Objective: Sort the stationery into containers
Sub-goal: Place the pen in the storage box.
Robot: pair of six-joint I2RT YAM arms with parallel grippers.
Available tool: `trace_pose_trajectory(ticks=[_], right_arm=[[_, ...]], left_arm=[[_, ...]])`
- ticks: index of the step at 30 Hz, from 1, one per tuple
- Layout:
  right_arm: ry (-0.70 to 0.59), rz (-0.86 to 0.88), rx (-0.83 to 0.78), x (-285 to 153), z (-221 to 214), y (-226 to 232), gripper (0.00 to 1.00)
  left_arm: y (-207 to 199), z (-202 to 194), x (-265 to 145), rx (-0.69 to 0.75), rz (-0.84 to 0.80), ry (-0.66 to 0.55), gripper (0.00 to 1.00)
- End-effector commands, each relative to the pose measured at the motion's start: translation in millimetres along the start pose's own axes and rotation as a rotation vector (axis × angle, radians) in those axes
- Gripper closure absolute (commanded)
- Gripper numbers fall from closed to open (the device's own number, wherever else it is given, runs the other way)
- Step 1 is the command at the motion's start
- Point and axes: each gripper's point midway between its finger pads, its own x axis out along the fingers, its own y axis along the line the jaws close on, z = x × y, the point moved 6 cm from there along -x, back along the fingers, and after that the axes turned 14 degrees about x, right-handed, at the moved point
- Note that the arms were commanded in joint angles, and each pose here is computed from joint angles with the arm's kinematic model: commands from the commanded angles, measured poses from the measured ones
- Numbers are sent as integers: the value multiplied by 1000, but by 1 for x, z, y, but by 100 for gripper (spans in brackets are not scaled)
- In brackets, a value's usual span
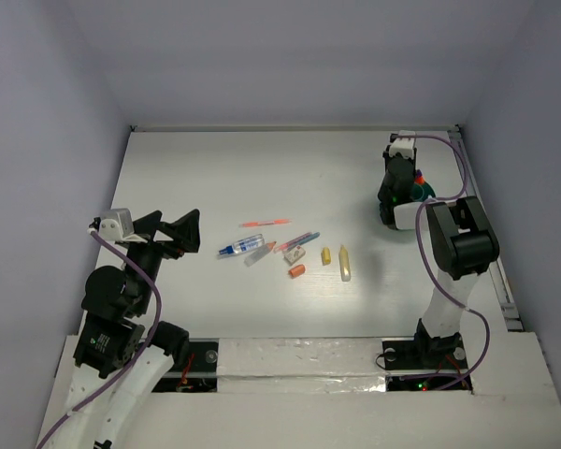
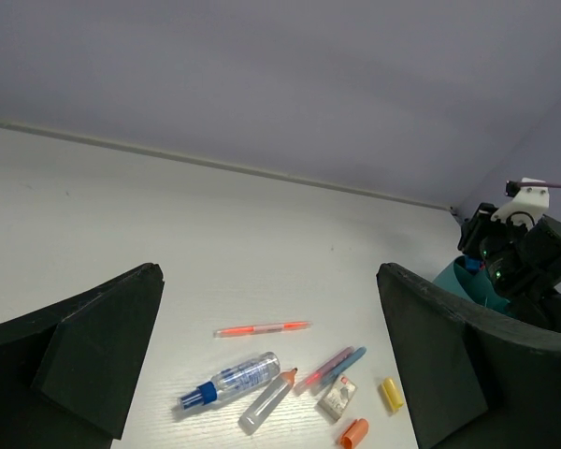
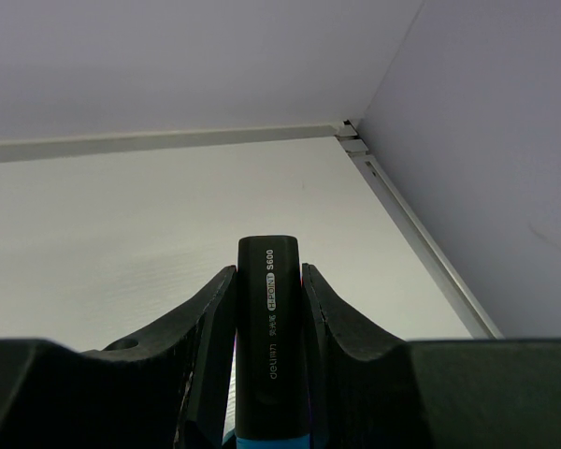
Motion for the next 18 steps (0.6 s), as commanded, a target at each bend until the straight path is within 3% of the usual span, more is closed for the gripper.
trace_pose_trajectory(ticks=[1,13,18], right_arm=[[-59,-33,40,0,14,-4,67],[-57,-51,107,-9,21,-10,47],[-72,-35,174,-16,40,-12,46]], left_arm=[[-1,16,-3,-3,-8,-64,1],[-2,16,-5,-7,-17,-67,1],[-2,16,-5,-8,-17,-68,1]])
